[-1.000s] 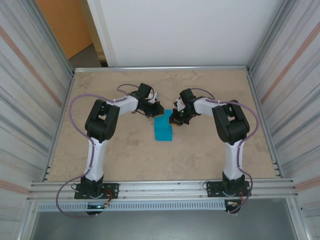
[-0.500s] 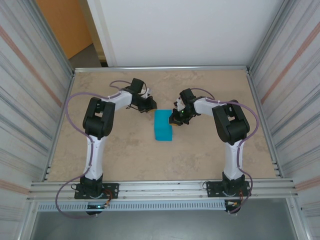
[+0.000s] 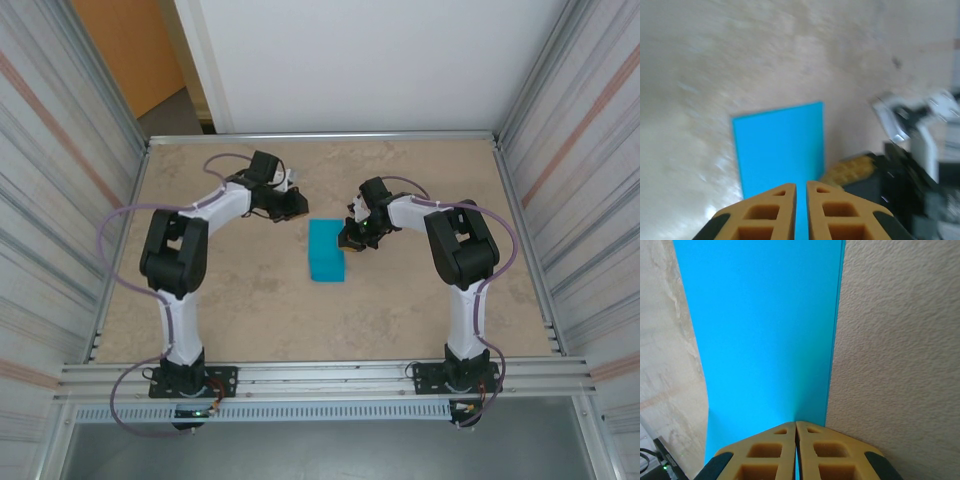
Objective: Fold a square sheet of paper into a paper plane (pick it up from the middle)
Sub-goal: First fold the square sheet of paper in half at the center of the table.
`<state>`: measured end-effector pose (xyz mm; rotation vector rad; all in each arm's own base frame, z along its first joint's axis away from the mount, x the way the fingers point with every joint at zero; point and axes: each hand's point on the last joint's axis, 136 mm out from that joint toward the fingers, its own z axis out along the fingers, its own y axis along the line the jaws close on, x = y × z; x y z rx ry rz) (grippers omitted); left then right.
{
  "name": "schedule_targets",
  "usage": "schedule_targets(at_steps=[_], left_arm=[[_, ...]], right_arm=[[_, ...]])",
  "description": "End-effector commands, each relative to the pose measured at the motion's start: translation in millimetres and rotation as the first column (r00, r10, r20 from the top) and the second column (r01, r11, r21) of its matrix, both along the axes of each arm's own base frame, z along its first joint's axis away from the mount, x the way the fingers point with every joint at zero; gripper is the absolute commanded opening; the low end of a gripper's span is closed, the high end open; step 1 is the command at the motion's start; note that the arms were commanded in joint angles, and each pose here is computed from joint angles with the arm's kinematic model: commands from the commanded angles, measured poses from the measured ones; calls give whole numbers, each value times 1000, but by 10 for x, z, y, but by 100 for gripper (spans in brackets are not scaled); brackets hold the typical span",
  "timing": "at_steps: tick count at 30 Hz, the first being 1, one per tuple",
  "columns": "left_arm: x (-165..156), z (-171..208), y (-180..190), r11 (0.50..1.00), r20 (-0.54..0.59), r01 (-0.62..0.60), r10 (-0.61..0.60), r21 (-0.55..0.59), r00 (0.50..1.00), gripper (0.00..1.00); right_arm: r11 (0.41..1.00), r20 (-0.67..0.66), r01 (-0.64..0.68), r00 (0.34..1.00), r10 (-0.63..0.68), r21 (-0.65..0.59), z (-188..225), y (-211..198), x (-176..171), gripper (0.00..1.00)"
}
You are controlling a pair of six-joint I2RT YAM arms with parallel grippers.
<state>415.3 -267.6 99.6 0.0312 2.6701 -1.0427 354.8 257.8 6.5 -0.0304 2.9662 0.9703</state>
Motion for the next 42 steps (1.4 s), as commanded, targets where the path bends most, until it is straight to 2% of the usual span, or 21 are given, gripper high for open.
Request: schedule_targets(at_steps=[1,8,14,24,31,34,37,42], left_arm=[[-369,-45,-212,997,-69,48,-52,-63,996,15],[-866,-359,-338,993,-191,101,-112,-66,975,13],[-904,-522,-422,989,-269,86,-115,-118,956,12],[-1000,-876,-178,996,-337,83,-73,15,939,12],[-1097,-1056,163,993,-388,68,-27,94,921,11],[-1094,-1019,318,992,-386,56,-9,110,922,11],[-1014,-799,371,996,-346,42,-11,82,938,11],[-934,-341,96,997,-246,69,-74,-28,967,12]], right_arm=[[921,-227,-25,972,-69,-388,-833,-756,-638,11],[919,-231,-31,971,-66,-392,-851,-756,-664,11],[916,-231,-34,971,-65,-400,-861,-763,-678,11],[911,-231,-31,970,-71,-411,-885,-785,-680,11],[905,-229,-32,971,-73,-424,-900,-817,-676,11],[905,-227,-32,971,-73,-424,-894,-818,-673,11],[905,-225,-33,972,-70,-423,-889,-813,-671,11],[906,-226,-33,972,-69,-422,-878,-811,-672,11]])
